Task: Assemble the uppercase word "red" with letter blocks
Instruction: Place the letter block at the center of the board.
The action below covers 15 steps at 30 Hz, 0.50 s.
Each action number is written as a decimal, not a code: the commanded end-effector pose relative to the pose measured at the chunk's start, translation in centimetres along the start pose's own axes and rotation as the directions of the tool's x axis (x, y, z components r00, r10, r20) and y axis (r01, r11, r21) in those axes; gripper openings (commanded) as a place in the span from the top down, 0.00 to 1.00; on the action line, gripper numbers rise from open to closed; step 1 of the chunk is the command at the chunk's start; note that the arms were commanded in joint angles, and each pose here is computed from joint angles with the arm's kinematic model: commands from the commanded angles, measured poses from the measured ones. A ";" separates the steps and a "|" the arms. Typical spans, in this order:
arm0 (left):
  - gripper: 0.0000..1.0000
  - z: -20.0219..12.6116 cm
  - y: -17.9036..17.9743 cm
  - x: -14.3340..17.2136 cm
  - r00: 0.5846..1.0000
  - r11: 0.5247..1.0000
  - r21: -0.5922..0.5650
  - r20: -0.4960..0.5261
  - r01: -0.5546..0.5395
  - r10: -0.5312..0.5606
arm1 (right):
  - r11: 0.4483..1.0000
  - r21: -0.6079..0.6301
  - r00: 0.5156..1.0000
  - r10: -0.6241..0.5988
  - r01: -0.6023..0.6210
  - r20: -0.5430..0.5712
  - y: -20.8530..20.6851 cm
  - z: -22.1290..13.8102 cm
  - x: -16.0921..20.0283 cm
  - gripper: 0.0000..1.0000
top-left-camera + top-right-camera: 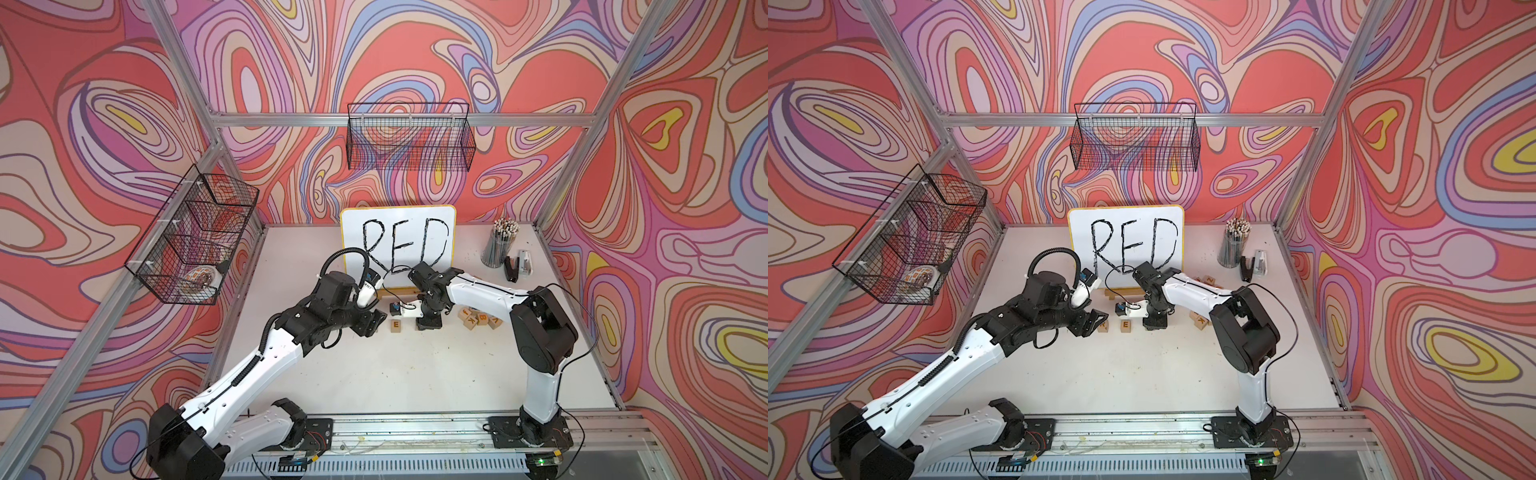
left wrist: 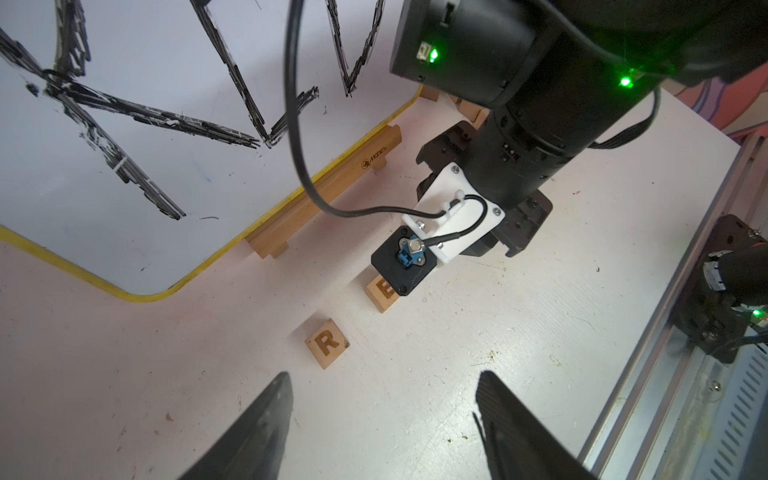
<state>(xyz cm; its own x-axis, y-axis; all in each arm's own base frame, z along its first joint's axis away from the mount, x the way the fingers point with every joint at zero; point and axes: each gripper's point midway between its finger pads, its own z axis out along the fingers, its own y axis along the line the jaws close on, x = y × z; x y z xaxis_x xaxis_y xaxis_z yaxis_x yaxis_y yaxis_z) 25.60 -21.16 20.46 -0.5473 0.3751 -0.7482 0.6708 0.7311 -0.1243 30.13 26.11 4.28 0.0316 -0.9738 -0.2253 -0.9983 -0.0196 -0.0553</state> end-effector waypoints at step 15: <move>0.27 0.2 -0.1 0.9 0.999 1.000 -0.002 -0.030 -0.016 0.016 | 0.999 -0.029 1.000 -0.031 0.031 0.004 -0.2 0.5 -0.4 0.75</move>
<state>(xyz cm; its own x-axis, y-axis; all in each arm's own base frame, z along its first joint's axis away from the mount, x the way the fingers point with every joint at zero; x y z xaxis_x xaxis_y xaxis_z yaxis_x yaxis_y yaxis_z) 25.60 -21.17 20.46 -0.5472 0.3753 -0.7482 0.6711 0.7309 -0.1243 30.29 26.29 3.88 0.0531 -0.9742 -0.2194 -0.9979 -0.0434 -0.0491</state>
